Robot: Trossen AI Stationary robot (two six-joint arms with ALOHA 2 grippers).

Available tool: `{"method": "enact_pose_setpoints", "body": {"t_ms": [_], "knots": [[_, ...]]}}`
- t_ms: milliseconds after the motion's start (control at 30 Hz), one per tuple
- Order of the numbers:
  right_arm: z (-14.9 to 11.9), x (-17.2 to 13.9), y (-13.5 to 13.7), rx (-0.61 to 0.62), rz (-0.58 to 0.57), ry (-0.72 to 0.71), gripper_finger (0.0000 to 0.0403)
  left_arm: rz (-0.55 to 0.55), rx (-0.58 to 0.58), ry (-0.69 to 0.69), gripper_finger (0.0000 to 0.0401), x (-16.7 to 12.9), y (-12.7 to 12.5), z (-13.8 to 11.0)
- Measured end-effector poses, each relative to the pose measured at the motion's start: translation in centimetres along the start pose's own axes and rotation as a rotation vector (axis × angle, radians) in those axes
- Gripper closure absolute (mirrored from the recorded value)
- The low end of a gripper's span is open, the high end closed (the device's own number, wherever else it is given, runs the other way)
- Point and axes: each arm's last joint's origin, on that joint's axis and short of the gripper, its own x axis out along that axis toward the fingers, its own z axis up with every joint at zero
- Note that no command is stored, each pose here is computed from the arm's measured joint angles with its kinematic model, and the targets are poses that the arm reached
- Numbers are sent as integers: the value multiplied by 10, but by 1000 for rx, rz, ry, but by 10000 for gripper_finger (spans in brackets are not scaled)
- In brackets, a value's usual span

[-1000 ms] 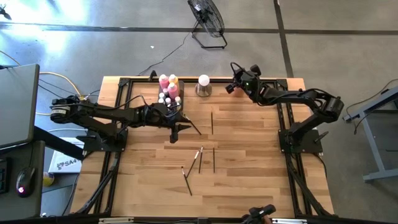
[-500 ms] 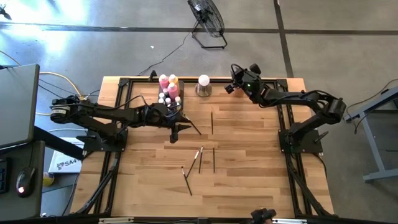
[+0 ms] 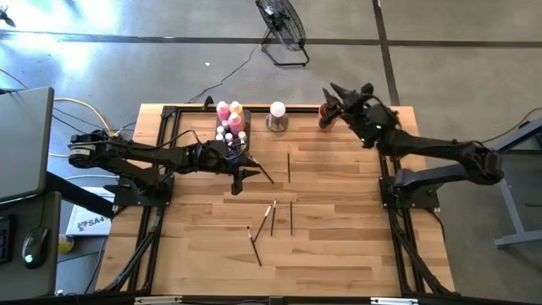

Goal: Pick & Place Paint Supplies
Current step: Put the silver paintbrush into the orange cup

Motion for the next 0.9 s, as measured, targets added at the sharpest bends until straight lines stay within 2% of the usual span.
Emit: {"method": "enact_pose_setpoints", "body": {"t_ms": [167,400,900], "knots": [[23,-24,-1,84,56,-85,286,0,0,0,297,0,0,0],[35,-45,6,184,159,-102,286,0,0,0,297,0,0,0],[37,-79,38,163,387,-45,286,0,-2,0,297,0,0,0]]}}
